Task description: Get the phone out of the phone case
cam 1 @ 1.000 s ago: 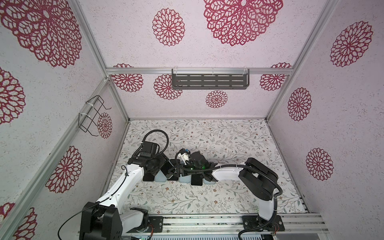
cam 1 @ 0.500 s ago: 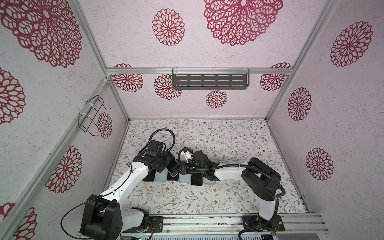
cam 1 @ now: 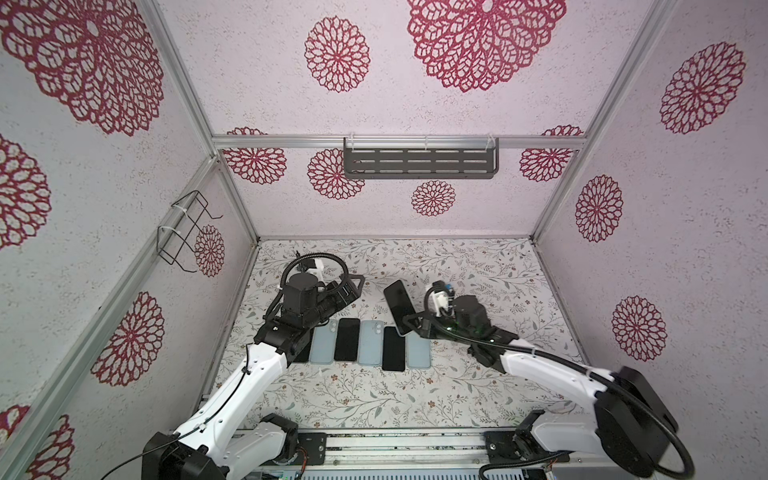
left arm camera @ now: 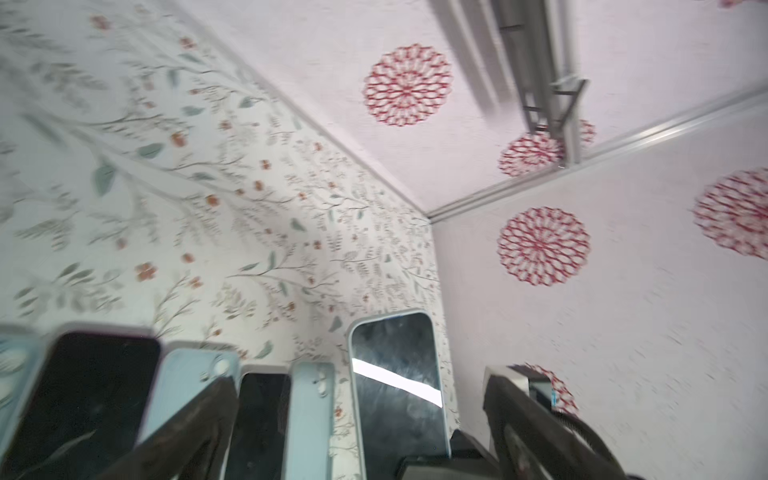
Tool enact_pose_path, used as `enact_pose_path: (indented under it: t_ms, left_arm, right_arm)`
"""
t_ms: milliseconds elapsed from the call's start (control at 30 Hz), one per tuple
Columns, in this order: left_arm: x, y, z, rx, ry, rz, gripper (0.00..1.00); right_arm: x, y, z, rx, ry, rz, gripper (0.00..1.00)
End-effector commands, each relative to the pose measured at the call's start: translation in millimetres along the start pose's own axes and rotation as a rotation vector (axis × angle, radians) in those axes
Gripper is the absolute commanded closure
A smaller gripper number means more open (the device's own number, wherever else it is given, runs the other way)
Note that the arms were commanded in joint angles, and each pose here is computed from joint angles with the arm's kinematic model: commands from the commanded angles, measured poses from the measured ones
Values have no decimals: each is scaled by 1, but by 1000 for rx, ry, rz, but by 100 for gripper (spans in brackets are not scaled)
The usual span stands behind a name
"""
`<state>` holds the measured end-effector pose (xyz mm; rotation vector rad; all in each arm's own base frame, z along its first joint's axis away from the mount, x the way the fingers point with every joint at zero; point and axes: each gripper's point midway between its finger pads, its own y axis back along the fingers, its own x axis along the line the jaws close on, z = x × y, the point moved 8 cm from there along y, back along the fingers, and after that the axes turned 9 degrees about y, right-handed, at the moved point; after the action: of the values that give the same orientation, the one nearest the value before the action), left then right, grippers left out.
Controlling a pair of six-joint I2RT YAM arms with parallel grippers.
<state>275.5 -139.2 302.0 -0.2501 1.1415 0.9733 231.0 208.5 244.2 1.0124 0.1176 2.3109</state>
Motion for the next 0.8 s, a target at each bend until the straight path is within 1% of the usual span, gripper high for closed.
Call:
enact_pose_path:
  t_ms: [0, 100, 133, 233, 333, 467, 567, 667, 767]
  left_arm:
    - [-50, -17, -2, 66, -211, -256, 3]
    - [-70, -42, -16, 191, -268, -365, 3]
    - [-78, -49, -20, 229, -282, -405, 3]
    - [-91, -64, -31, 320, -305, -465, 3]
    - [-99, -67, -41, 377, -318, -538, 2]
    - [-98, -64, -46, 408, -312, -574, 1]
    - [-98, -62, -50, 441, -304, -604, 4]
    - [-102, -59, -53, 488, -303, -658, 9]
    - [-103, -59, -54, 514, -307, -663, 17]
  right_arm:
    - [10, 45, 31, -132, 124, 39, 100]
    - [21, 76, 48, -256, 177, 156, 100]
    - [25, 83, 52, -280, 204, 187, 100]
    - [38, 93, 60, -311, 265, 259, 100]
    - [49, 97, 65, -330, 289, 338, 100]
    - [53, 98, 67, -343, 289, 387, 100]
    - [57, 99, 66, -349, 284, 451, 100]
    - [56, 96, 65, -342, 278, 478, 100]
    - [57, 97, 62, -347, 278, 519, 100]
